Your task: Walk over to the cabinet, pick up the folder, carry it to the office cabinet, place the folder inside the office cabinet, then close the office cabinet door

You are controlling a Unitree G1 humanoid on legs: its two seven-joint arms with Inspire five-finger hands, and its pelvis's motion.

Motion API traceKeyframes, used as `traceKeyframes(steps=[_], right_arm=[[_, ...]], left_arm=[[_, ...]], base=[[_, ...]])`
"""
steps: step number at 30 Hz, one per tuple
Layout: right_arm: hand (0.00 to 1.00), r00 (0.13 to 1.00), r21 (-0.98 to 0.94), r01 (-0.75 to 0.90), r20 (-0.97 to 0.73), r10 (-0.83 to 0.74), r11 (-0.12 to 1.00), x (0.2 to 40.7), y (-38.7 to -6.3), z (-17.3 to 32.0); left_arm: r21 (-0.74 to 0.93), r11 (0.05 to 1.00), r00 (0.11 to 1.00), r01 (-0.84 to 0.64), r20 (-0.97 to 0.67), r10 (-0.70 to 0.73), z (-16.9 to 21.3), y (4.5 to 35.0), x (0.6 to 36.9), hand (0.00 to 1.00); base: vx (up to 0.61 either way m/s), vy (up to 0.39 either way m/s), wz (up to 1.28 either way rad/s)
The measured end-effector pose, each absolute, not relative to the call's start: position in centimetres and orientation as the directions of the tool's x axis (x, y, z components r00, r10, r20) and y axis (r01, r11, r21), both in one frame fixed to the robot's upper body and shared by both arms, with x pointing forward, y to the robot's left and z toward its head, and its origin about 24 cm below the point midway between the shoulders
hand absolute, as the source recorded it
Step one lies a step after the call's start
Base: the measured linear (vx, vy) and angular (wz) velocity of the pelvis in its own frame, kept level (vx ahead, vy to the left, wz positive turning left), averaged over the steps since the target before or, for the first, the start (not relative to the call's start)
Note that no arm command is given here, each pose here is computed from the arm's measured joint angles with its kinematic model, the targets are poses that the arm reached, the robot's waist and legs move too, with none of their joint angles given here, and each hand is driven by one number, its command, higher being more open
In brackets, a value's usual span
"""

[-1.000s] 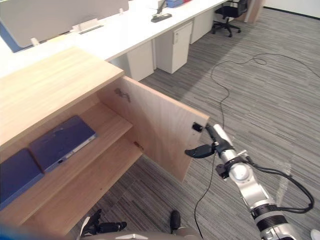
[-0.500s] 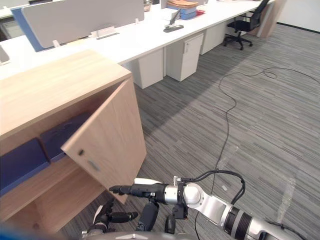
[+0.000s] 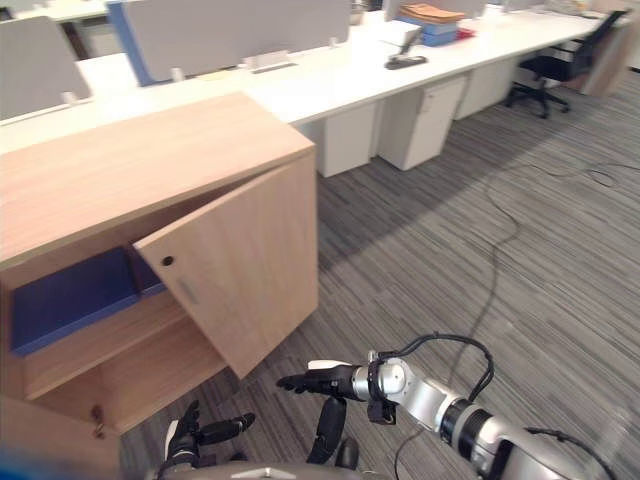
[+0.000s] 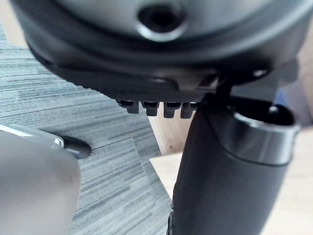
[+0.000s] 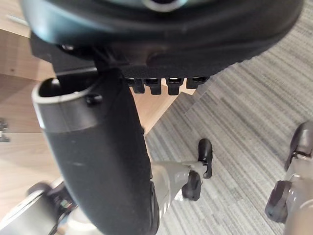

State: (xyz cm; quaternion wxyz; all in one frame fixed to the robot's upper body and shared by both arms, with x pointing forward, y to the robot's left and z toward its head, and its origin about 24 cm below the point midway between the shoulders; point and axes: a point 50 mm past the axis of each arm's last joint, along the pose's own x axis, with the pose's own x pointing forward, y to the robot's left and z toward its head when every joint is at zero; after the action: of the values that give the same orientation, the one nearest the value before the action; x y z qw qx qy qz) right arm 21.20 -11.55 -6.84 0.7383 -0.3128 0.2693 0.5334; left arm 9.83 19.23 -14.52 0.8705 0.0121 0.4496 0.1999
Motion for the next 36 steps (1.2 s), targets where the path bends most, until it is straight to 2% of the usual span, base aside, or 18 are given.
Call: traceKeyframes(steps=[2,5,8,11,13,15,17,21,24,26,29,30,34,36], right_arm=[[1.0,0.359,-0.216,-0.924,-0.771,0.526,0.314,21.1,-12.4,-8.6],[1.0,0.434,-0.234,-0.834,-0.837,0.333,0.499,18.9,-14.4,-12.2],[1.0,0.483,-0.245,-0.711,-0.851,0.205,0.659,17.3,-14.5,-13.9],[1.0,0.536,-0.317,-0.621,-0.839,0.094,0.717,16.4,-14.3,-14.6],[1.0,0.521,-0.311,-0.571,-0.853,0.041,0.76,15.3,-14.7,-15.1],[1.0,0.469,-0.255,-0.396,-0.882,-0.044,0.882,12.8,-15.3,-16.1],[1.0,0.419,-0.221,-0.27,-0.903,-0.092,0.937,11.4,-16.0,-16.6],[1.0,0.424,-0.209,-0.122,-0.895,-0.14,0.97,11.5,-16.6,-16.5],[1.0,0.437,-0.214,-0.011,-0.88,-0.188,0.977,11.7,-17.7,-16.3],[1.0,0.407,-0.216,0.067,-0.885,-0.224,0.974,11.2,-18.8,-16.3],[1.0,0.408,-0.213,0.163,-0.874,-0.262,0.963,11.2,-20.0,-16.1],[1.0,0.393,-0.207,0.217,-0.876,-0.28,0.954,11.0,-20.4,-16.1],[1.0,0.354,-0.154,0.334,-0.894,-0.276,0.93,10.1,-19.8,-16.5],[1.0,0.346,-0.151,0.38,-0.892,-0.291,0.913,9.9,-20.5,-16.4]], left_arm=[[0.189,0.925,0.519,-0.329,-0.782,0.345,-14.6,18.4,10.0,1.0],[0.197,0.954,0.559,-0.225,-0.776,0.292,-14.5,16.7,10.6,1.0],[0.292,0.949,0.604,-0.121,-0.737,0.304,-14.1,17.3,11.4,1.0],[0.42,0.908,0.671,0.011,-0.676,0.304,-13.3,18.7,12.9,1.0],[0.444,0.896,0.667,0.024,-0.675,0.316,-13.4,19.0,12.4,1.0],[0.457,0.889,0.629,0.017,-0.696,0.346,-13.9,19.7,11.2,1.0],[0.453,0.892,0.605,0.0,-0.71,0.361,-14.2,20.0,10.6,1.0],[0.417,0.906,0.526,-0.074,-0.755,0.391,-14.8,21.2,9.1,1.0],[0.405,0.904,0.547,-0.134,-0.731,0.408,-14.3,21.6,10.7,1.0],[0.406,0.903,0.548,-0.142,-0.727,0.413,-14.3,21.6,10.8,1.0],[0.401,0.908,0.533,-0.121,-0.745,0.4,-14.6,21.0,10.0,1.0],[0.401,0.91,0.562,-0.103,-0.731,0.386,-14.4,21.1,11.0,1.0],[0.374,0.924,0.587,-0.078,-0.732,0.346,-14.2,21.0,11.9,1.0],[0.332,0.939,0.569,-0.091,-0.756,0.323,-14.5,20.5,11.2,1.0]], base=[[0.03,0.219,1.36],[0.07,0.223,1.98],[0.15,0.046,2.53],[0.08,-0.222,2.49],[-0.05,-0.267,1.68],[-0.04,-0.22,1.49],[0.01,-0.083,0.57],[0.0,-0.046,0.16],[-0.11,-0.052,0.79],[0.04,-0.025,0.81],[0.17,0.043,0.98],[0.11,0.042,1.69],[0.02,-0.022,1.63],[0.14,0.03,0.96]])
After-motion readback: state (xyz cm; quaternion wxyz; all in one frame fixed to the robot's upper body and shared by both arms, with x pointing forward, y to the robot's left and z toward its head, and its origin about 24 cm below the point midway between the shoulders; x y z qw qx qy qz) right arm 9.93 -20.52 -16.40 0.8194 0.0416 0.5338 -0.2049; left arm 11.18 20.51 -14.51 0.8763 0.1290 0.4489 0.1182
